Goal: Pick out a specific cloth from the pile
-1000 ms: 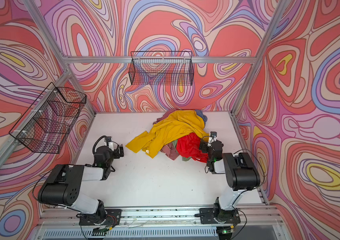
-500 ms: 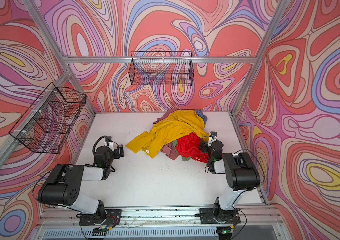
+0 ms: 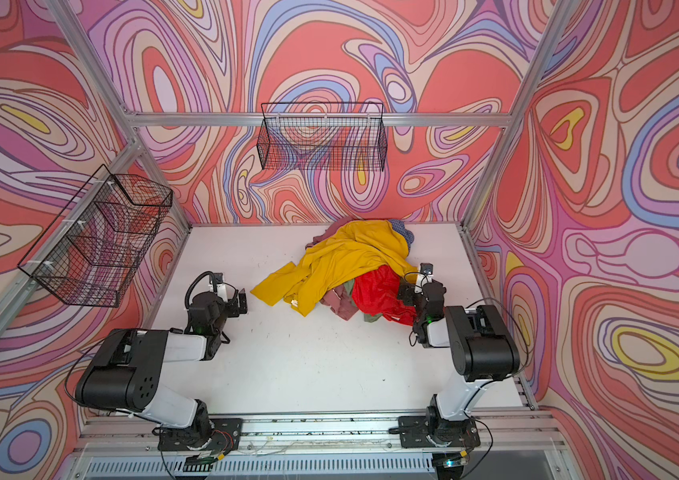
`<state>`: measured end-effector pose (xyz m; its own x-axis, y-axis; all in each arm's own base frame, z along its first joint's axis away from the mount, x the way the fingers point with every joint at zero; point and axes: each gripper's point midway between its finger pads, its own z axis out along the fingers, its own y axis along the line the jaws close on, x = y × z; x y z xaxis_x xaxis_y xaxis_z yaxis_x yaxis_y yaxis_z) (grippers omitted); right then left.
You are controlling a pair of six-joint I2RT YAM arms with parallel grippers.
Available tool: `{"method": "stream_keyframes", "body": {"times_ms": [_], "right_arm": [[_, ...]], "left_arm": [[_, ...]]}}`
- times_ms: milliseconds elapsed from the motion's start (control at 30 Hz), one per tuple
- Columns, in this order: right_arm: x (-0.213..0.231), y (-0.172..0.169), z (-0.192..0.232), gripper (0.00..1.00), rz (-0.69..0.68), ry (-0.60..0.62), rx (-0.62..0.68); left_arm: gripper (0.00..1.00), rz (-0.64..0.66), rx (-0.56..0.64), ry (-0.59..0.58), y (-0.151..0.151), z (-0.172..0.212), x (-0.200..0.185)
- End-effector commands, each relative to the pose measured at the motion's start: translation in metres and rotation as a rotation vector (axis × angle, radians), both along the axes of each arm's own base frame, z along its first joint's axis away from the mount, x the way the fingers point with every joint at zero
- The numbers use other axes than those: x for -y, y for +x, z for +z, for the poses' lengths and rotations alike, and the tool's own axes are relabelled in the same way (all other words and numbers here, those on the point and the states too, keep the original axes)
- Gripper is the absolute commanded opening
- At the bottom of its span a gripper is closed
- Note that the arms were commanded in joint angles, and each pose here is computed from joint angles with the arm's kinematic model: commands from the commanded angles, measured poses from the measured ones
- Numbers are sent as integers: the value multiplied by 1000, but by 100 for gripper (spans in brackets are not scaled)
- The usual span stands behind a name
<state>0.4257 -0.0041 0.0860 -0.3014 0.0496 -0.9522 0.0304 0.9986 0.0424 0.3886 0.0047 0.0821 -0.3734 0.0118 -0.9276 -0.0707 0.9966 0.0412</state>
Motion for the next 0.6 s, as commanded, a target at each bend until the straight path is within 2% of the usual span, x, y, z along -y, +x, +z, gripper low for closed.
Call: {"method": "stream_keyframes", "body": {"times_ms": [0,100,167,233,333,467,567], "right_arm": [[3,4,1,99,-13,9,1],[7,3,4,98,-36,9,5],[22,4,13,98,-134,13,-14],[34,5,19,98,-208,26,-97],[24,10,43,98,-147,26,-163],[9,8,89,93,-80,94,-135],[-7,4,126,88,-9,174,-100]], "left_arm": [[100,-11,20,7,4,7,1],[100,18,19,10,5,12,-4],[100,49,-20,9,4,22,-9],[100,98,-72,-21,5,42,-14],[100,129,-74,-79,1,70,-15],[100,138,-25,-178,-6,93,-10],[100,99,-68,-239,-10,97,2]]}}
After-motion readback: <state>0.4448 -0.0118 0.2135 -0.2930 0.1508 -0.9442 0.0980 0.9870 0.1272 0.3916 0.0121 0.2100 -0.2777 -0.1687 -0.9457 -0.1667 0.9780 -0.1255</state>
